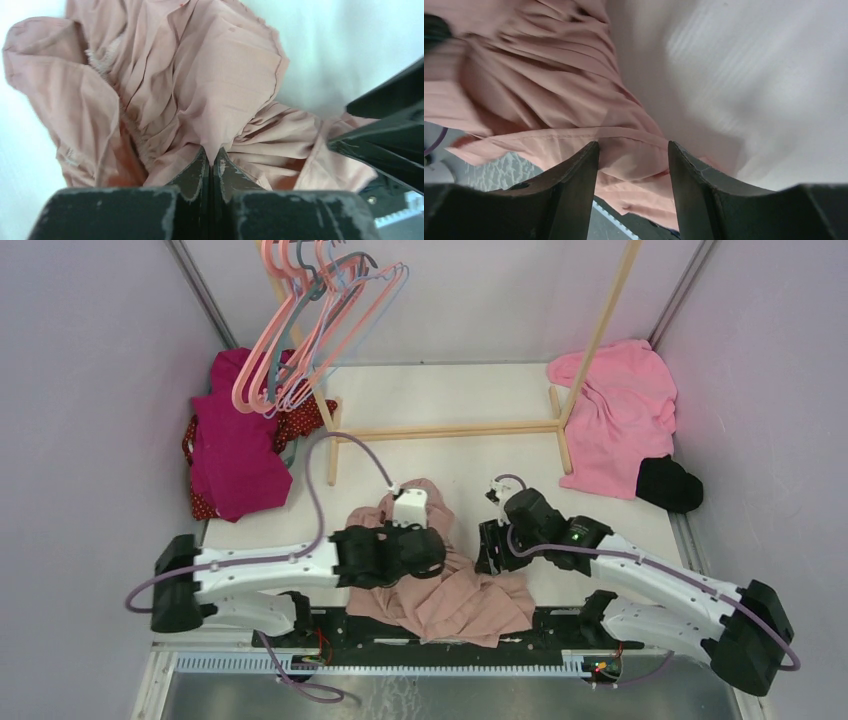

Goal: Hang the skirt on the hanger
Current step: Adjust the skirt at the center of the board.

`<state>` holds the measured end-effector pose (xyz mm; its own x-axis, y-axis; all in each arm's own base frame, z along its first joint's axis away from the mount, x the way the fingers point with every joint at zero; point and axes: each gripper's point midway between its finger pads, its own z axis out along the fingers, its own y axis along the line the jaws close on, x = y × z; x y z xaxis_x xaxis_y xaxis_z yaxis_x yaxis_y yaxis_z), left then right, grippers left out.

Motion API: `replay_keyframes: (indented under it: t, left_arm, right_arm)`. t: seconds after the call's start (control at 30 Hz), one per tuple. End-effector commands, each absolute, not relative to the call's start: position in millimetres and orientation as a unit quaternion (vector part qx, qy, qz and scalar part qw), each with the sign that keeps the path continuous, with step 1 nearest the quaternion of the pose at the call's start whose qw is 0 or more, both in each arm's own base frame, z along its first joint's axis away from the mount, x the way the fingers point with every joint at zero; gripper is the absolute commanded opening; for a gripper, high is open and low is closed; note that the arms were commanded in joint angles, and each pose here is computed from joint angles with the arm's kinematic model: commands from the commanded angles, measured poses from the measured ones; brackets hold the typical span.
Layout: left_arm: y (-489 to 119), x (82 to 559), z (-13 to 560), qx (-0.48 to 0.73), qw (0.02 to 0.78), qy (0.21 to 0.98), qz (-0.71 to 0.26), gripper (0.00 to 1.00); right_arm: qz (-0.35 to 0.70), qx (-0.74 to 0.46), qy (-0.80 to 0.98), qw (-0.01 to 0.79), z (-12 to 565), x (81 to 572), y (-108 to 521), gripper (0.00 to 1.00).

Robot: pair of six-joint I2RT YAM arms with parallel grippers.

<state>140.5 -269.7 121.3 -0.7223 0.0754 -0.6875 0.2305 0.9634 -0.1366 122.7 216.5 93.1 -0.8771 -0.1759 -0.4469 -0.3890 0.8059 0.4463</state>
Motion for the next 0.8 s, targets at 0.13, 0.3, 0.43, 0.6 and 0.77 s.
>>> replay_keyframes:
  t: [0.13,0.3,0.43,0.6,0.77]
  left_arm:
    - [-184,138,135,-0.034,0.4,0.909,-0.111,0.03]
    - [-169,123,117,-0.052,0.374,0.915,-0.143,0.03]
    - [-165,119,108,-0.055,0.369,0.915,-0.155,0.03]
    - [-176,124,118,-0.048,0.38,0.909,-0.166,0.03]
    - [-186,131,141,-0.043,0.4,0.898,-0.18,0.03]
  right_arm:
    - [0.354,-0.23,0.88,0.218,121,147,278,0.58]
    - [0.359,-0.237,0.868,0.248,141,163,290,0.59]
    - [0.397,-0.263,0.846,0.241,162,163,312,0.62]
    - [0.407,-0.32,0.828,0.217,166,158,346,0.63]
    - [0.395,-0.359,0.826,0.182,156,149,368,0.64]
